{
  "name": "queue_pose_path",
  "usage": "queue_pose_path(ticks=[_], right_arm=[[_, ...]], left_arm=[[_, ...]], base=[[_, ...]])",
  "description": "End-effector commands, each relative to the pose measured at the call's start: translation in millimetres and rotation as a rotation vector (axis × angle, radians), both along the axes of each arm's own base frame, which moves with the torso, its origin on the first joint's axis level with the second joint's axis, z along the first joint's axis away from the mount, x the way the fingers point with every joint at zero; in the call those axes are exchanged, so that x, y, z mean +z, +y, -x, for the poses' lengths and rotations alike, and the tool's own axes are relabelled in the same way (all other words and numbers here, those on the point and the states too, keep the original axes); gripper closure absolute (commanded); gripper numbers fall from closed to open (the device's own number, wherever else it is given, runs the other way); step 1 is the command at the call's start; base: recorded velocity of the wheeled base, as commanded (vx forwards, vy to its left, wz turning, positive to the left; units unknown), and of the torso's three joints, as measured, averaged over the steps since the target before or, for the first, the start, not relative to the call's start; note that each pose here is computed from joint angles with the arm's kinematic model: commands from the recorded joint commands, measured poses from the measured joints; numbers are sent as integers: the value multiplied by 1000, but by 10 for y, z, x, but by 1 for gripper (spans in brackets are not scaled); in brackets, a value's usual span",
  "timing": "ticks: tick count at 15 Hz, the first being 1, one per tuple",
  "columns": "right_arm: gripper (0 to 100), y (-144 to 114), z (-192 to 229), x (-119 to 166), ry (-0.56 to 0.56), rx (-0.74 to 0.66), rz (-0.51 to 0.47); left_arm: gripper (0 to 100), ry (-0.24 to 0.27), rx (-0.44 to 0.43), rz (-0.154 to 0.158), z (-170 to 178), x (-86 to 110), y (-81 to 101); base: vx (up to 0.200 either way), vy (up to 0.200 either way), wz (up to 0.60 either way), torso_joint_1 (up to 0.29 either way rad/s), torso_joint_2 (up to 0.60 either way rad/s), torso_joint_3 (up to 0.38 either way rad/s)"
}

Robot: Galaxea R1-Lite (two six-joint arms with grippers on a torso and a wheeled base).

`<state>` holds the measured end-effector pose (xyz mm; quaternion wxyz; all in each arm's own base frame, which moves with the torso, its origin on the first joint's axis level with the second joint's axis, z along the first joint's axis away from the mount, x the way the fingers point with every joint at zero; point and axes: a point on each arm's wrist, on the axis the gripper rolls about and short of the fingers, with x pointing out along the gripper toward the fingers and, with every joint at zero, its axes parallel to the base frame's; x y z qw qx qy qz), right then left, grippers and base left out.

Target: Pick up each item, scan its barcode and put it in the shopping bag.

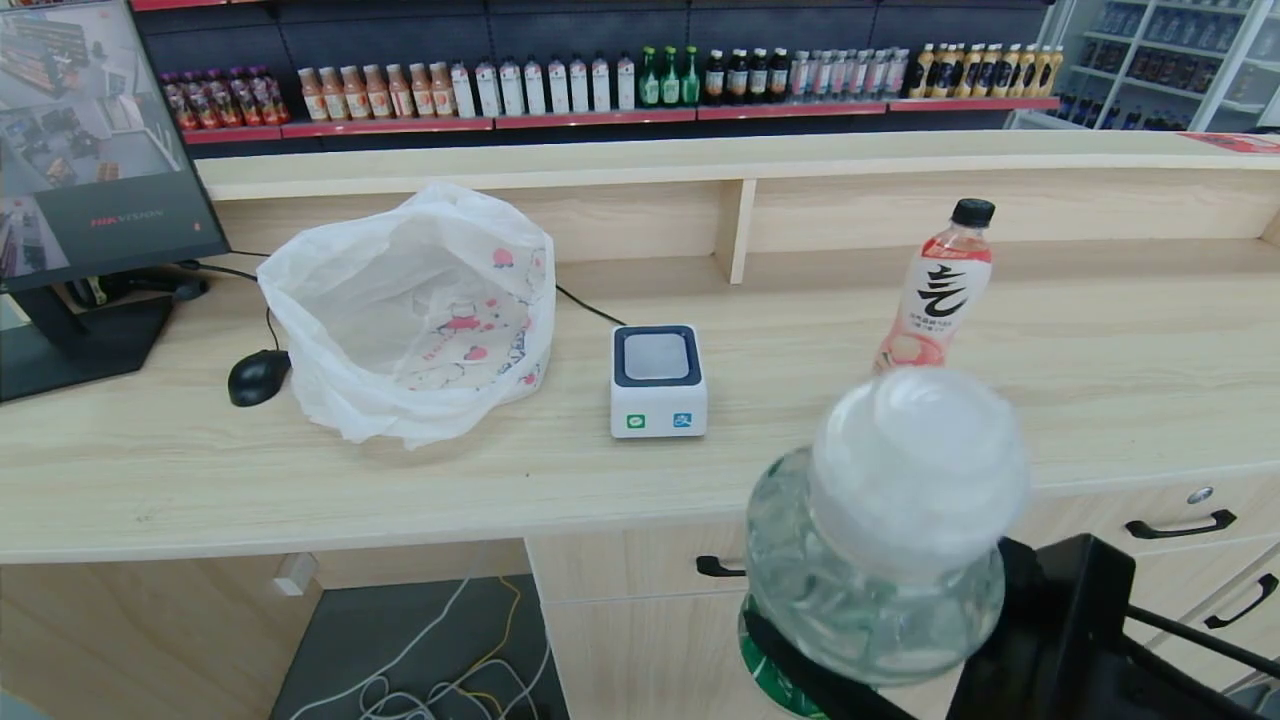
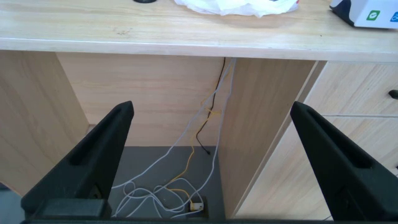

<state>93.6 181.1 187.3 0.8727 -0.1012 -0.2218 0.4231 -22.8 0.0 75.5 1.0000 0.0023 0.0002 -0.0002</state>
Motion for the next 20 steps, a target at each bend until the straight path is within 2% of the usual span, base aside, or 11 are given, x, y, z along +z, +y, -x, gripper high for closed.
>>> queue_pose_path(ticks=[1, 3, 7, 11, 20], right_arm=[[100, 83, -118, 97, 63, -37, -96], [100, 62, -275, 157, 140, -66, -196], [100, -218, -643, 143, 233, -214, -313], [100, -517, -913, 154, 247, -365, -391], [100, -460, -1219, 323, 186, -405, -455]], left_arm=[[0, 0, 0, 0, 0, 0, 0], [0, 0, -1, 0, 0, 0, 0], [0, 0, -1, 0, 0, 0, 0], [0, 1, -1, 0, -1, 0, 0], [0, 0, -1, 2, 0, 0, 0]], base=[[0, 0, 0, 0, 0, 0], [0, 0, 0, 0, 0, 0], [0, 0, 0, 0, 0, 0], [0, 0, 0, 0, 0, 0], [0, 0, 0, 0, 0, 0]])
